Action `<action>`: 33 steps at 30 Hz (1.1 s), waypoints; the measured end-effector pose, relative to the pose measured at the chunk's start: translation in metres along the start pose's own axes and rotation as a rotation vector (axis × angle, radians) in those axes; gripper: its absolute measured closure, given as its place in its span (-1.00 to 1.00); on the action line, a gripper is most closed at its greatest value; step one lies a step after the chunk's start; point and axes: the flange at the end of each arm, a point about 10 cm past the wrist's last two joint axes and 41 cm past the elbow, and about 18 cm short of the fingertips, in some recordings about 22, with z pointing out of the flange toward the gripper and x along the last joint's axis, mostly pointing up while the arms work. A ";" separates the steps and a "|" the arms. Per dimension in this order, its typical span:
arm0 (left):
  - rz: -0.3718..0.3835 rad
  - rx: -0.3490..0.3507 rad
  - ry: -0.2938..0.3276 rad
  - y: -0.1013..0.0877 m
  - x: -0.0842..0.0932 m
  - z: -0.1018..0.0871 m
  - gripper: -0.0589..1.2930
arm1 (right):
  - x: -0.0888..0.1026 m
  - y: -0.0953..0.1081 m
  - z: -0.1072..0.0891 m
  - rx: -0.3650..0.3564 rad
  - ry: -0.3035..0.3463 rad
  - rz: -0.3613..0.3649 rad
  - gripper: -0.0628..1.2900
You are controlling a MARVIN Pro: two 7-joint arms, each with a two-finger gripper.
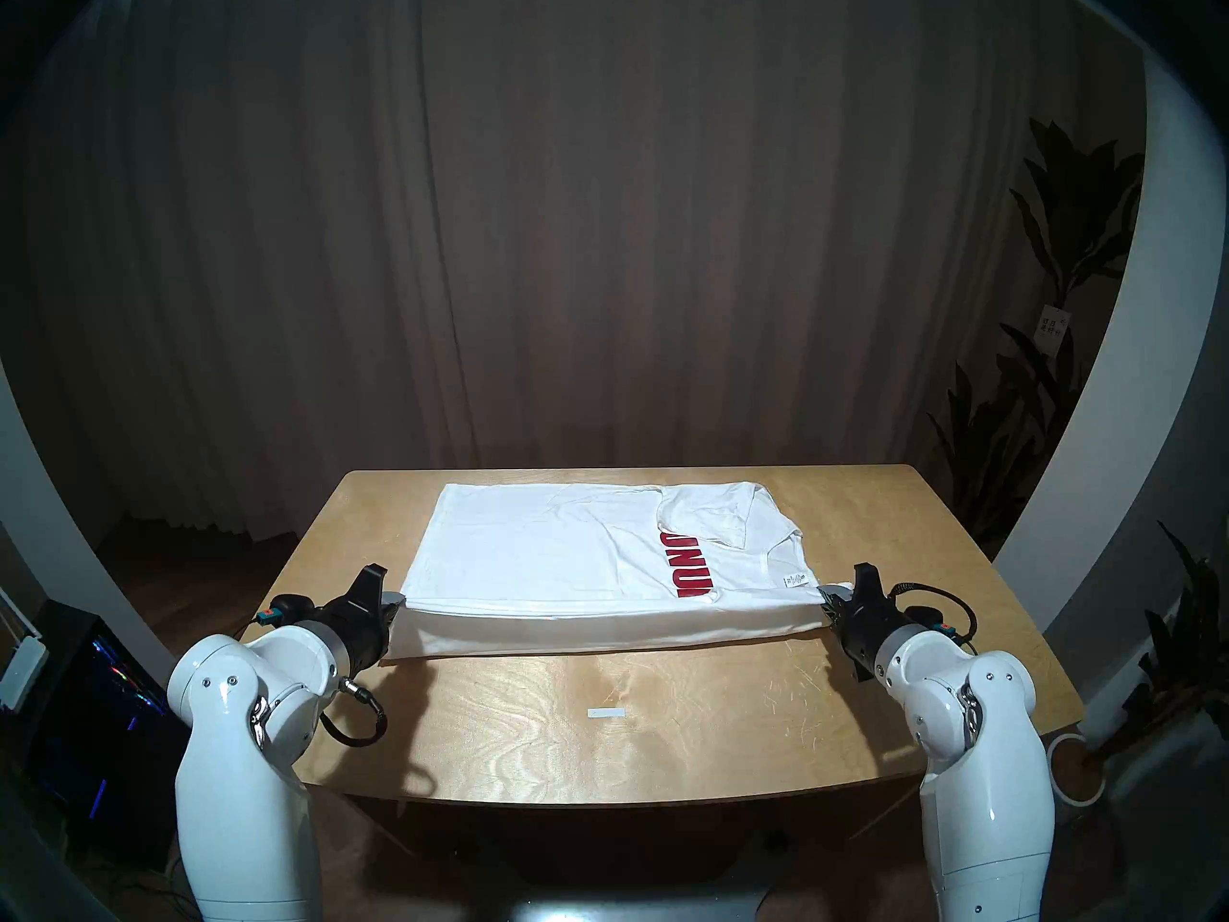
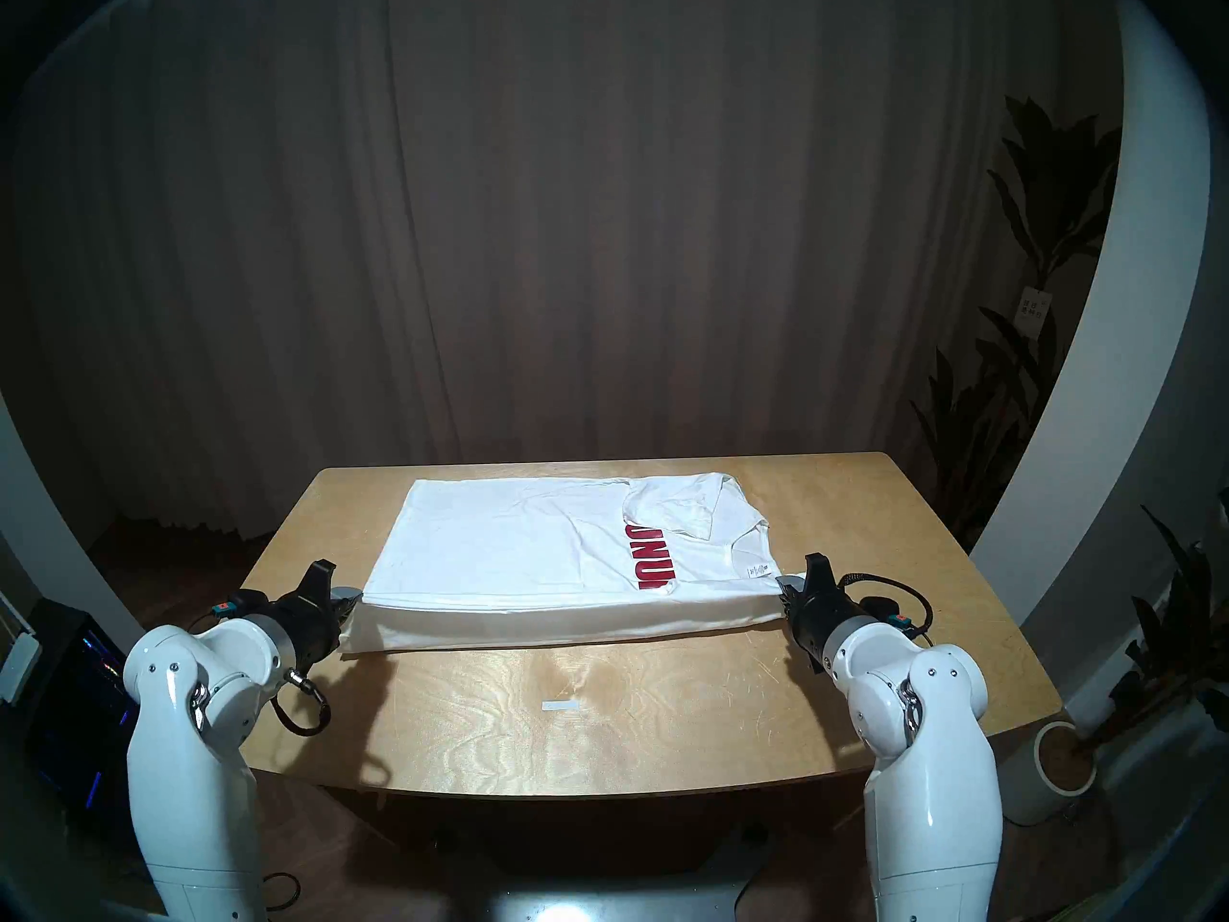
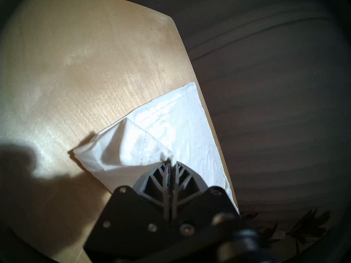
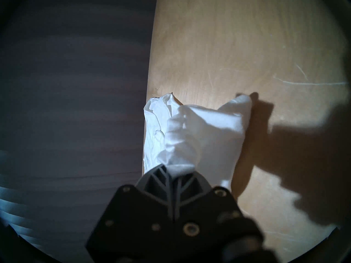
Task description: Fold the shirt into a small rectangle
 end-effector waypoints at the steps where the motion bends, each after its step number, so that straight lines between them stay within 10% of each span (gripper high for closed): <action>1: 0.004 0.004 0.001 0.001 0.001 0.003 0.95 | 0.001 -0.003 0.003 0.004 0.002 -0.007 0.95; 33: 0.129 -0.020 0.035 0.069 0.019 0.071 0.95 | 0.014 -0.046 0.083 0.017 0.058 -0.096 0.95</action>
